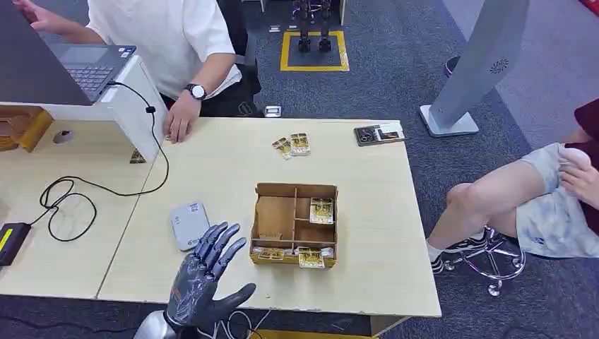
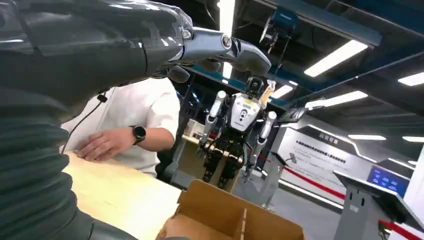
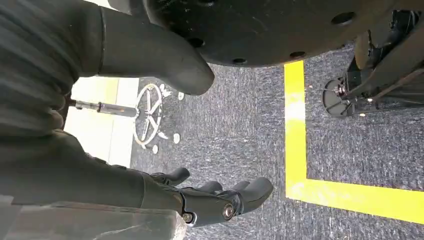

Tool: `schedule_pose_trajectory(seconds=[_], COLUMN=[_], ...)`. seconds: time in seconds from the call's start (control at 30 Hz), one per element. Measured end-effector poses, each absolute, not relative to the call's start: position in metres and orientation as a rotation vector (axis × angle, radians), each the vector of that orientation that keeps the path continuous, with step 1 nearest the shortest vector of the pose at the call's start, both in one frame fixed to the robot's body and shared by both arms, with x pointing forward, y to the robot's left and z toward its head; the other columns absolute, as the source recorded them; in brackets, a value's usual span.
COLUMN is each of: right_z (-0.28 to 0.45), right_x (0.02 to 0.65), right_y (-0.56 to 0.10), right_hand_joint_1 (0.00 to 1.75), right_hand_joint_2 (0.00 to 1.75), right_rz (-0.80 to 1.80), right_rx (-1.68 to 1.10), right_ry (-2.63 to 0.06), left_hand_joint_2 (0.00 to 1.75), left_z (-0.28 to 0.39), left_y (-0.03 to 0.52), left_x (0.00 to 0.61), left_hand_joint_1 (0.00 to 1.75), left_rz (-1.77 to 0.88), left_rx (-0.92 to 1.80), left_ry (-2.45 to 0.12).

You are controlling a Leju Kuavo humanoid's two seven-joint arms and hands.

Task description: Pass the card to the sensor for recognition and then transmit it.

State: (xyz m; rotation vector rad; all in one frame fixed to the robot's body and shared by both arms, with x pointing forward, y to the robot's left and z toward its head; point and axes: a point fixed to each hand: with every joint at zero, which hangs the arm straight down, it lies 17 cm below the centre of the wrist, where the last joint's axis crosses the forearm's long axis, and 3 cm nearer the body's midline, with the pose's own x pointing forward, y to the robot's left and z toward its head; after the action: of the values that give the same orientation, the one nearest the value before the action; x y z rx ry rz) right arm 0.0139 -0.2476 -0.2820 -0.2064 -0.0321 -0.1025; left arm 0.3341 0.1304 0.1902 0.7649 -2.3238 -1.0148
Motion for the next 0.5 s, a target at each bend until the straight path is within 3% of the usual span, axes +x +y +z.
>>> schedule_pose_trajectory(seconds=[0.5], right_z=[-0.282], right_x=[0.013], right_y=[-0.248], right_hand_joint_1=[0.0], right_hand_joint_2=[1.75], right_rz=[-0.115], right_rx=[-0.207], right_ry=[-0.038], left_hand_joint_2=[1.75], left_z=[0.151], left_y=[0.125], left_x=[0.348], left_hand_joint_1=[0.0], left_rz=[-1.118], left_rx=[0.822], left_ry=[-2.129])
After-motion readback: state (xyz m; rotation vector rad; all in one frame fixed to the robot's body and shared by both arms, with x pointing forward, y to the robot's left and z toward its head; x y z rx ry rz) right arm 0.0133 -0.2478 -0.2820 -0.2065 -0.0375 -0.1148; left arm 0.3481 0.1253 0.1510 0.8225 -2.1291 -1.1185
